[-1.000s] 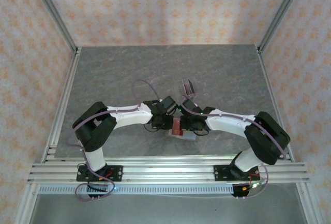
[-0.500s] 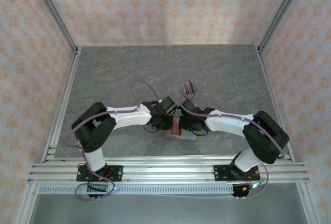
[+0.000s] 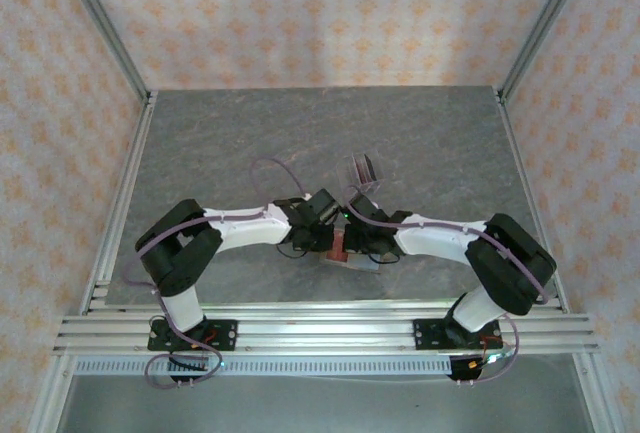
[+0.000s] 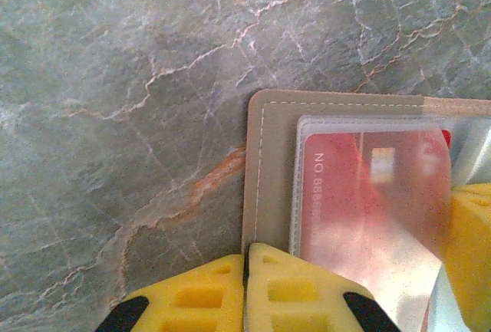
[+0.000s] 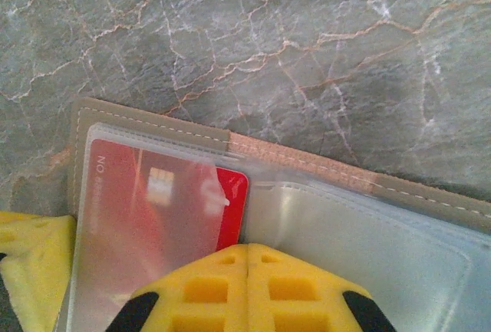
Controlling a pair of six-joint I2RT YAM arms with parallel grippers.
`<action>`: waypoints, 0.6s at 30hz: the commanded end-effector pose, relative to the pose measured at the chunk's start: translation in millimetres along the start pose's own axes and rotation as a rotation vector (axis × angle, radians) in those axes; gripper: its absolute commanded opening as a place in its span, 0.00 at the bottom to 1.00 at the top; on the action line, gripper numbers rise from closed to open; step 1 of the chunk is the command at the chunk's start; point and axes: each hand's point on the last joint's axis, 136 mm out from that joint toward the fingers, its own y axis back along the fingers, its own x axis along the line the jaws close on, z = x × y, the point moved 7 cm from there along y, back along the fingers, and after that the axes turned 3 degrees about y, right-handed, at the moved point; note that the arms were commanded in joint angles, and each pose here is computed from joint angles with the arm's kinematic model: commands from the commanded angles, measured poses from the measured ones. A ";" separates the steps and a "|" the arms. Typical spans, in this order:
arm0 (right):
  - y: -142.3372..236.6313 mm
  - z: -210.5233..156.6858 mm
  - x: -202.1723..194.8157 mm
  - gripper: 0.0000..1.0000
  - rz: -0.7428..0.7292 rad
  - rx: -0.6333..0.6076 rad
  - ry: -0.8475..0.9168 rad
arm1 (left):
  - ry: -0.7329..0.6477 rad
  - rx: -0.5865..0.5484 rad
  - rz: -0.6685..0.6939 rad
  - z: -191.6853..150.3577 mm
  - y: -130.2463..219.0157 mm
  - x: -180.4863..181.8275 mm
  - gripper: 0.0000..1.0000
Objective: Put the credit cards into the card holder
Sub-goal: Insert the credit card into the card slot.
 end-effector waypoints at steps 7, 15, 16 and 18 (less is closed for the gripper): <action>-28.5 5.3 32.8 0.03 0.117 0.044 0.050 | 0.108 0.030 0.124 -23.7 -3.8 50.9 0.08; -30.0 26.8 59.8 0.03 0.188 0.018 0.094 | 0.173 0.018 0.132 -12.6 14.2 80.3 0.08; -25.4 29.4 60.0 0.03 0.178 0.005 0.096 | 0.171 0.013 0.128 -10.2 17.2 80.1 0.09; -14.0 34.8 52.2 0.06 0.107 -0.024 0.088 | 0.153 0.003 0.132 -7.5 23.7 79.5 0.09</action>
